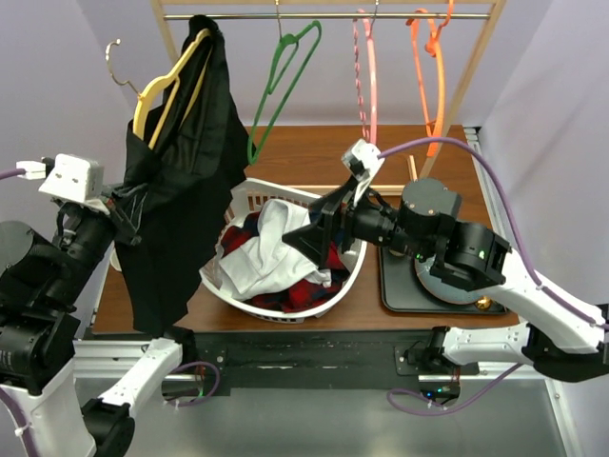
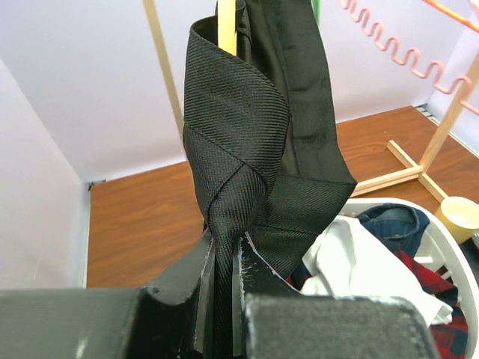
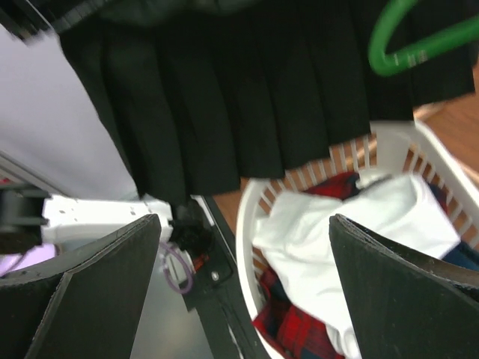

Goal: Remove the skirt from the hanger

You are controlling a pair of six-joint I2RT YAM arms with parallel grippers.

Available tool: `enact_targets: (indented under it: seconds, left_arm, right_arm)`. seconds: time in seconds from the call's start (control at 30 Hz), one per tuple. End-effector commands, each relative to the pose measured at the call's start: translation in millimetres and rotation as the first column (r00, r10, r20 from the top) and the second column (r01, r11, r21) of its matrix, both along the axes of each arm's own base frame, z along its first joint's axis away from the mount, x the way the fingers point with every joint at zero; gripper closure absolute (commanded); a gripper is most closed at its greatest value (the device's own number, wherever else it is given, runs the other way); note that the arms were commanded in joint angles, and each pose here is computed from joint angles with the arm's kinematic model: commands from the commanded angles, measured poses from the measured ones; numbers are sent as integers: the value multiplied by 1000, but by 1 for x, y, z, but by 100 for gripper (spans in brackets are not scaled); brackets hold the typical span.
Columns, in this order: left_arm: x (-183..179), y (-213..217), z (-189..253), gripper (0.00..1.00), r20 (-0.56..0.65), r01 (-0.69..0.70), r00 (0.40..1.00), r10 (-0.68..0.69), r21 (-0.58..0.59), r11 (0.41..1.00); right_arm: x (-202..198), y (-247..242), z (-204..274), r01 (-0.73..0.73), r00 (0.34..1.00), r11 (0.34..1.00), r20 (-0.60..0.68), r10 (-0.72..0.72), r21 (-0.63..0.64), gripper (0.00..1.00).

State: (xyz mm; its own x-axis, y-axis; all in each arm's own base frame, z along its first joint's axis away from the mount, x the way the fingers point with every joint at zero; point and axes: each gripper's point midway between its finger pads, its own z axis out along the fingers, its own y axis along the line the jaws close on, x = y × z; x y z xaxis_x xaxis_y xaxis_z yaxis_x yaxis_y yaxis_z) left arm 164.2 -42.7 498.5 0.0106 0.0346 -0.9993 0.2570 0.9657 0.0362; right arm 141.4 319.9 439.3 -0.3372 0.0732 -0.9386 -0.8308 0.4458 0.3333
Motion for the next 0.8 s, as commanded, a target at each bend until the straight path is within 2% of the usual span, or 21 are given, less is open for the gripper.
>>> enact_targets:
  seconds: [0.0, 0.17, 0.3, 0.4, 0.57, 0.77]
  left_arm:
    - [-15, -9, 61, 100, 237, 67, 969, -71, 28, 997]
    - [-47, -17, 105, 100, 368, 136, 920, -136, 26, 990]
    - [-91, -34, 144, 100, 507, 274, 826, -248, 23, 961]
    - [-115, -42, 159, 100, 551, 340, 776, -308, 45, 939]
    - [-131, -57, 162, 100, 559, 437, 725, -403, 80, 896]
    - [-131, -82, 139, 100, 463, 599, 687, -560, 76, 797]
  right_arm:
    - [-9, -5, 68, -43, 995, 992, 93, 32, 120, 2]
    - [-14, -24, 125, -49, 977, 978, 212, 6, 201, 2]
    - [-25, -48, 162, -68, 954, 952, 297, -26, 299, 1]
    - [-32, -67, 184, -75, 937, 918, 342, -68, 389, 2]
    - [-42, -88, 200, -96, 909, 897, 405, -97, 431, 2]
    - [-61, -112, 207, -146, 878, 877, 469, -98, 457, 1]
